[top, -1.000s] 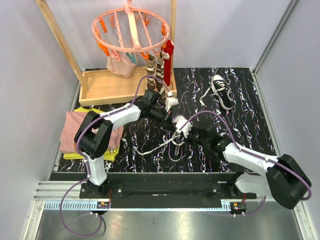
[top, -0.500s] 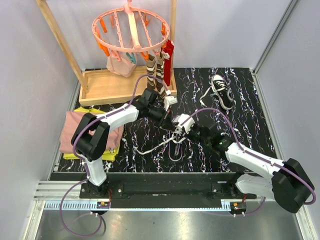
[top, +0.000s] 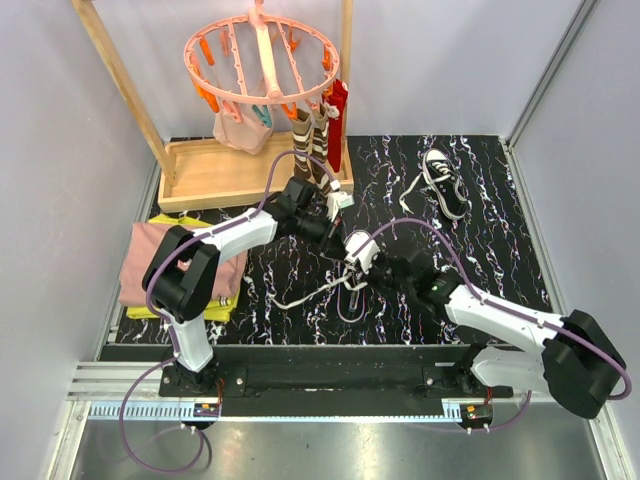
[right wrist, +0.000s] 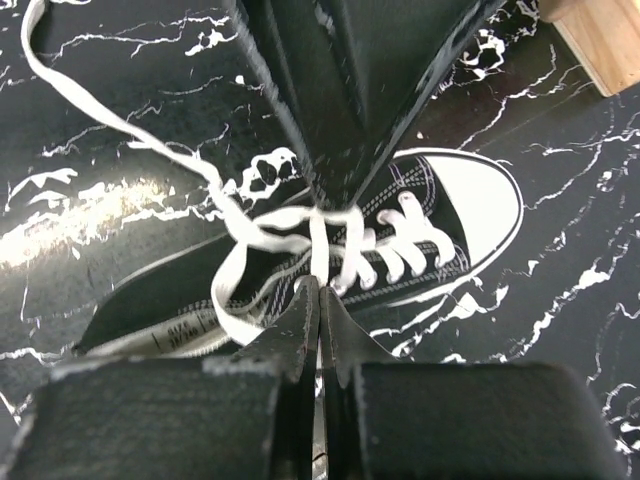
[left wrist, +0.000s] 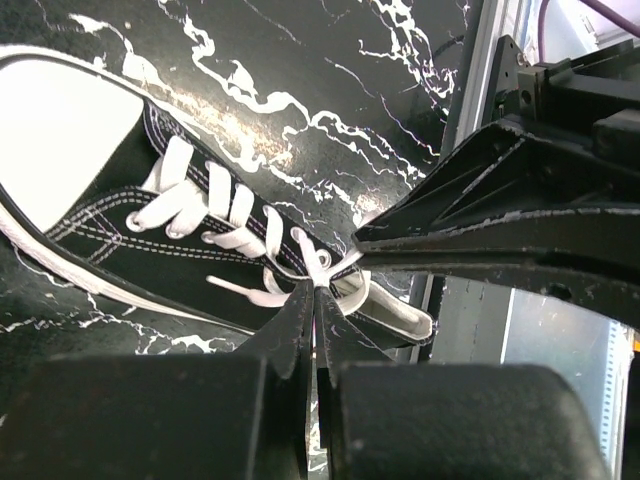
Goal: Tie the shoes
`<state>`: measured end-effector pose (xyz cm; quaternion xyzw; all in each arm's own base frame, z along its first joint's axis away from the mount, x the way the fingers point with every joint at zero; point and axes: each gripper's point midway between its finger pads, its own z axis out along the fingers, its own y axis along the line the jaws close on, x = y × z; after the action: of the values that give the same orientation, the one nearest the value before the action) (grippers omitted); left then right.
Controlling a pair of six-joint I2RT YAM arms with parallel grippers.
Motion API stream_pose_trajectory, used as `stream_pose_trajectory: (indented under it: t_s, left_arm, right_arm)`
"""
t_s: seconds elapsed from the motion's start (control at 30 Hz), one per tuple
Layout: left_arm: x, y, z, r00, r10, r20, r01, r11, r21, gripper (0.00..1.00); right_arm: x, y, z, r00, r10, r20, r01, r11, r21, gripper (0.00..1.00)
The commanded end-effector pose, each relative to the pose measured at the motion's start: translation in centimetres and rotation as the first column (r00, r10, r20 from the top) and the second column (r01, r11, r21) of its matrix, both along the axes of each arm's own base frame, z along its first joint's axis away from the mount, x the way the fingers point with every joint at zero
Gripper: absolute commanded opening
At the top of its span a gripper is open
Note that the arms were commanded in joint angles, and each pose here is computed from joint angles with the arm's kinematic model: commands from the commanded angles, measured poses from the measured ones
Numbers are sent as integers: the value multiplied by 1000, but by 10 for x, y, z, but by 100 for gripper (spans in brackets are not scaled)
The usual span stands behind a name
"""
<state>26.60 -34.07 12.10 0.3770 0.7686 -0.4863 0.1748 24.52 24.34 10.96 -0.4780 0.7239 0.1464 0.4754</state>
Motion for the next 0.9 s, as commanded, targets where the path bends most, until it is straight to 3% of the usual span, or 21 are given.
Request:
stream_pose_trajectory:
  t_s: [0.0,0.1,0.37,0.47,0.53,0.7,0.8,0.87]
  left_arm:
    - [3,-1,17,999,17,41,-16,999,-43,0]
    - [1,0,17,999,19,29,-18,999,-48,0]
    - [-5,2,14,1000,16,0,-16,999,-51,0]
    - [-10,6,9,1000,0,15,1,999,-50,17]
    - [-6,14,11,998,15,63,-11,998,-59,34]
    - [12,39,14,948,20,317,-1,998,-59,52]
    - [11,48,20,850,-91,519,131,991,-40,58]
    - [12,53,22,741,-154,654,204,979,0,60]
  right_arm:
    - [20,16,19,996,-80,28,78,996,48,0]
    - [35,13,18,986,-165,36,164,986,34,0]
    - [23,20,7,993,-118,-8,118,990,75,0]
    - [21,21,7,994,-109,6,108,989,98,0]
    - [21,20,5,994,-106,12,105,990,97,0]
    - [23,22,6,995,-101,26,98,990,97,0]
    - [23,21,5,995,-98,30,95,991,92,0]
    - [23,21,6,995,-97,33,94,991,92,0]
